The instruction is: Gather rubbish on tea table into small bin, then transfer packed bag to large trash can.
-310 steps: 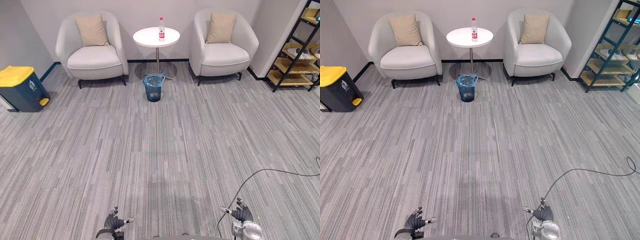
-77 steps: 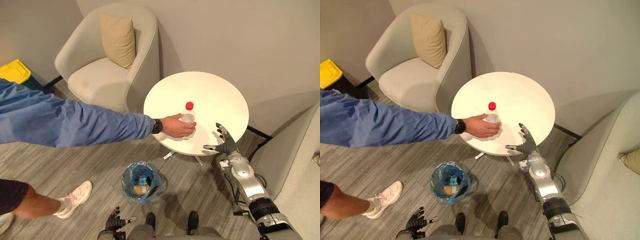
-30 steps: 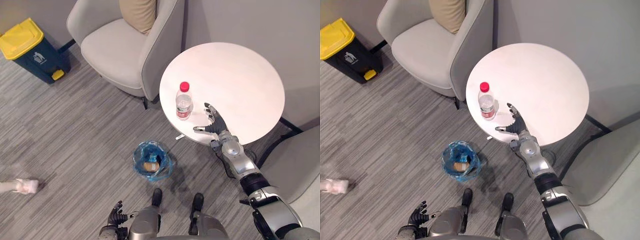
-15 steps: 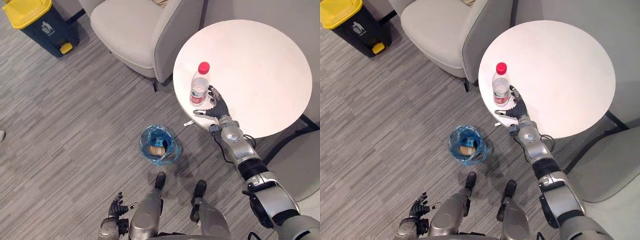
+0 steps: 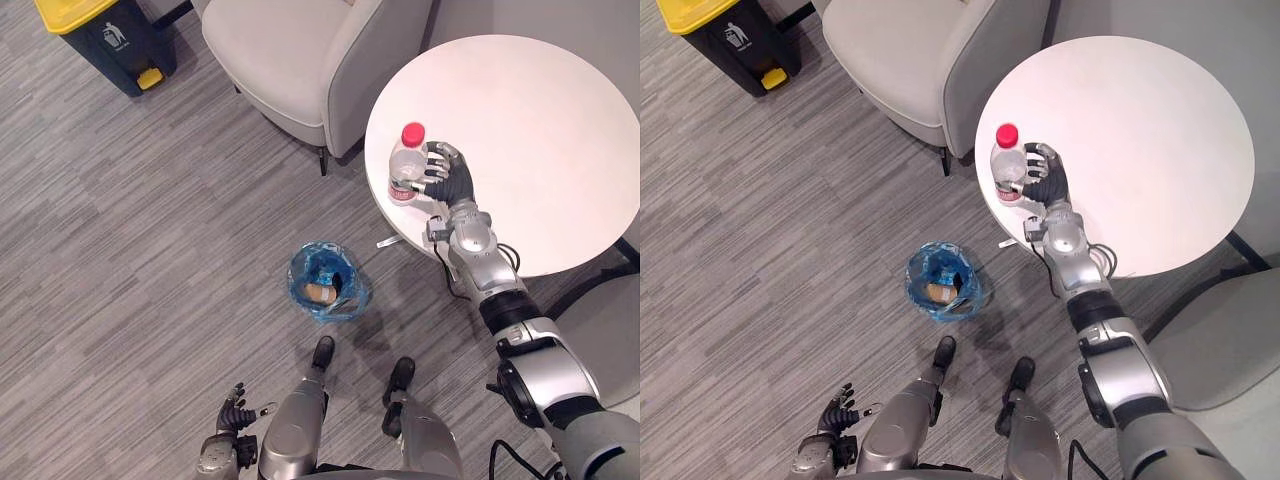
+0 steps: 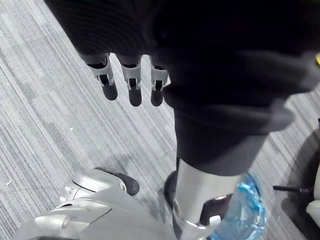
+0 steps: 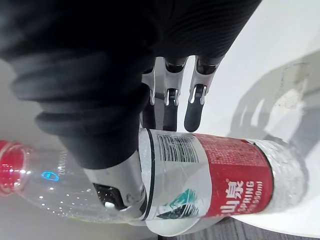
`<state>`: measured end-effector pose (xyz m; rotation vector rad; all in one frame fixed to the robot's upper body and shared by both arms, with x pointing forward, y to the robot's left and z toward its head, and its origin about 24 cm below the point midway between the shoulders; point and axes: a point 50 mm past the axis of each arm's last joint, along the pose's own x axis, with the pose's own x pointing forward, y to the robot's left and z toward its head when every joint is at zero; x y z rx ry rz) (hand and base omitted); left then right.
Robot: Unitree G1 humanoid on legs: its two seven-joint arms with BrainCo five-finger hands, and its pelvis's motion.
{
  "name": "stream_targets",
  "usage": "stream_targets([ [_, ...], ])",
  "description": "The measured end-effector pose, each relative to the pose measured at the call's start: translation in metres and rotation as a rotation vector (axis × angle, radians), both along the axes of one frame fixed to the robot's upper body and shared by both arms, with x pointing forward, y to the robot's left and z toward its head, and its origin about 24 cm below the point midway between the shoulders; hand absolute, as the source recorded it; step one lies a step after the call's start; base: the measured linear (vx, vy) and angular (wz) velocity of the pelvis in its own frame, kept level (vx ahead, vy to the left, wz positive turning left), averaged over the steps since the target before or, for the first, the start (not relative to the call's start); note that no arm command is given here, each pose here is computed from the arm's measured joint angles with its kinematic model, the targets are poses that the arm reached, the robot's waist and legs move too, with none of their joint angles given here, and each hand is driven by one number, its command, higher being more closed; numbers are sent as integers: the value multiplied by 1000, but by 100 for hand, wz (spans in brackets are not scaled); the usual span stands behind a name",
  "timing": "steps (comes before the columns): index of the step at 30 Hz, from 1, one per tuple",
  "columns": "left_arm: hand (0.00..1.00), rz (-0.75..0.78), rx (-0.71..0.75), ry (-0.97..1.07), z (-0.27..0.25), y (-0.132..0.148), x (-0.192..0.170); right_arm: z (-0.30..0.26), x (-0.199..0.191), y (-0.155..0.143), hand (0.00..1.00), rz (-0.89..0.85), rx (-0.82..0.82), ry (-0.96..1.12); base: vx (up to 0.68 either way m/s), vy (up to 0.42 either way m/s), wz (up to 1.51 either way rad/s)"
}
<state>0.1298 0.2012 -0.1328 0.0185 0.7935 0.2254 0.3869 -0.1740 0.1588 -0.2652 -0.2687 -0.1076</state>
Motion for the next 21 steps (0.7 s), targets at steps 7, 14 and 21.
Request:
stream_targets([
  [7, 0, -1, 0, -8, 1, 0, 2, 2, 0, -4, 100, -8, 49, -7, 0, 0, 0],
  [14, 0, -5, -2, -19, 3, 0, 4, 16, -10, -2, 100, 27, 68, -94, -3, -2, -2],
  [21, 0, -24, -2, -12, 2, -2, 3, -15, -34, -7, 100, 40, 100, -60, 3, -1, -6],
])
